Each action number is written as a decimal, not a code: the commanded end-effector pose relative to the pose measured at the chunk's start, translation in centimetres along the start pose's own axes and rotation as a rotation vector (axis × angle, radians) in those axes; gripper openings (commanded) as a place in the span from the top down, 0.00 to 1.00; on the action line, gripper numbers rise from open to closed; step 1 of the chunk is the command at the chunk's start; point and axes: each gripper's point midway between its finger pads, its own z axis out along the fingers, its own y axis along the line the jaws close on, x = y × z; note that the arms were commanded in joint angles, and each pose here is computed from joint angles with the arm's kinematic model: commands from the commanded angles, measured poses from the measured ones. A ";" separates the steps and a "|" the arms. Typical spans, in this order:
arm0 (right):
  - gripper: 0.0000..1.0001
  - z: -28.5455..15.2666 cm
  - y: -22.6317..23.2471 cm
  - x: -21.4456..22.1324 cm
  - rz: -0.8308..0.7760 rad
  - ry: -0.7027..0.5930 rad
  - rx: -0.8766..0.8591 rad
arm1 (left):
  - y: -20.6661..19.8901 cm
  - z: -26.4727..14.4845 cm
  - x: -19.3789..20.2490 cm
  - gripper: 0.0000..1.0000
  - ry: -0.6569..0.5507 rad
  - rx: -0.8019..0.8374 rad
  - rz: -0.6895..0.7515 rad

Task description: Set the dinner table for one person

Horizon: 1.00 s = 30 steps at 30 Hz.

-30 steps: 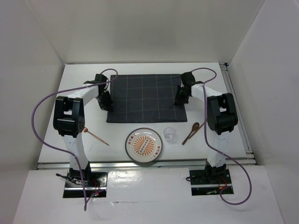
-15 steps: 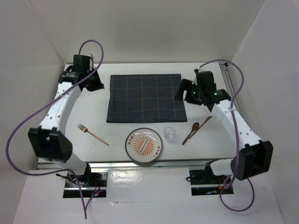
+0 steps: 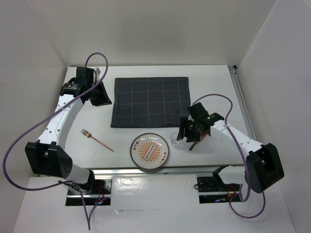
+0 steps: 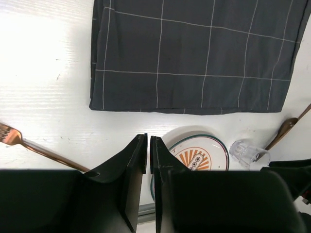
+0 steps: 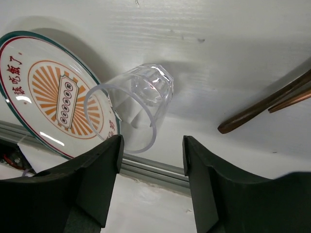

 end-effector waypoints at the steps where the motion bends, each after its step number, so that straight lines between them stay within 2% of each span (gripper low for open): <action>1: 0.38 1.0 1.2 -1.0 0.014 -0.053 -0.027 | -1.3 -1.7 -0.7 0.74 -0.044 0.060 0.022; 3: 0.41 1.8 1.0 -0.5 0.008 -0.042 -0.003 | -1.1 -1.9 -0.8 0.74 -0.047 0.047 0.030; 5: 0.48 2.4 0.7 -0.6 0.010 -0.045 0.039 | -1.0 -2.2 -0.8 0.74 -0.050 0.039 0.030; 8: 0.81 1.9 0.6 -1.3 0.008 -0.077 0.101 | -1.0 -2.3 -0.8 0.74 -0.050 0.039 0.030; 9: 0.97 1.3 1.4 -2.1 -0.007 -0.102 0.103 | -1.2 -2.7 -1.1 0.74 -0.067 0.046 0.033; 10: 1.00 0.5 0.9 -2.5 0.003 -0.120 0.144 | -1.2 -2.8 -1.1 0.74 -0.067 0.046 0.042; 13: 1.00 -2.2 3.1 -5.6 -0.047 -0.205 0.108 | -1.2 -2.8 -1.1 0.74 -0.067 0.046 0.042; 14: 1.00 -2.0 2.3 -6.1 -0.064 -0.182 0.160 | -1.2 -2.8 -1.1 0.74 -0.067 0.046 0.042; 15: 1.00 -3.2 3.2 -8.5 -0.055 -0.227 0.157 | -1.1 -2.4 -0.6 0.74 -0.050 0.048 0.040; 17: 1.00 -2.3 2.3 -11.0 -0.055 -0.239 0.244 | -0.9 -1.7 0.2 0.74 -0.018 0.046 0.021; 18: 1.00 -3.4 2.7 -14.1 -0.031 -0.301 0.245 | -0.7 -1.3 1.0 0.74 0.008 0.048 0.016; 20: 1.00 -3.2 2.3 -17.4 -0.008 -0.334 0.269 | -0.4 -1.1 1.5 0.74 0.013 0.046 0.003; 21: 1.00 -1.2 1.4 -18.7 0.004 -0.303 0.302 | -0.3 -0.8 1.7 0.74 0.016 0.045 -0.007; 22: 1.00 -2.3 1.4 -22.2 0.034 -0.359 0.280 | 0.0 -0.7 2.4 0.74 0.028 0.040 -0.009; 23: 1.00 -1.9 1.3 -23.8 0.039 -0.365 0.277 | 0.4 -0.5 2.7 0.74 0.034 0.027 -0.011; 24: 1.00 0.8 0.2 -24.7 0.052 -0.321 0.309 | 0.4 -0.6 2.9 0.74 0.034 0.027 -0.011; 25: 1.00 -0.3 1.1 -28.0 0.068 -0.385 0.285 | 0.8 -0.4 3.1 0.74 0.038 0.011 -0.013; 26: 1.00 0.2 1.0 -29.3 0.076 -0.391 0.287 | 1.0 -0.5 3.3 0.74 0.035 0.003 -0.013; 27: 1.00 3.1 0.3 -29.4 0.077 -0.337 0.316 | 1.2 -0.3 3.6 0.73 0.043 -0.001 -0.015; 28: 1.00 2.0 1.3 -32.2 0.083 -0.405 0.285 | 1.5 -0.2 4.3 0.73 0.056 -0.007 -0.017; 30: 1.00 4.8 0.3 -32.8 0.084 -0.366 0.301 | 0.6 -0.2 5.8 0.62 0.088 0.059 -0.002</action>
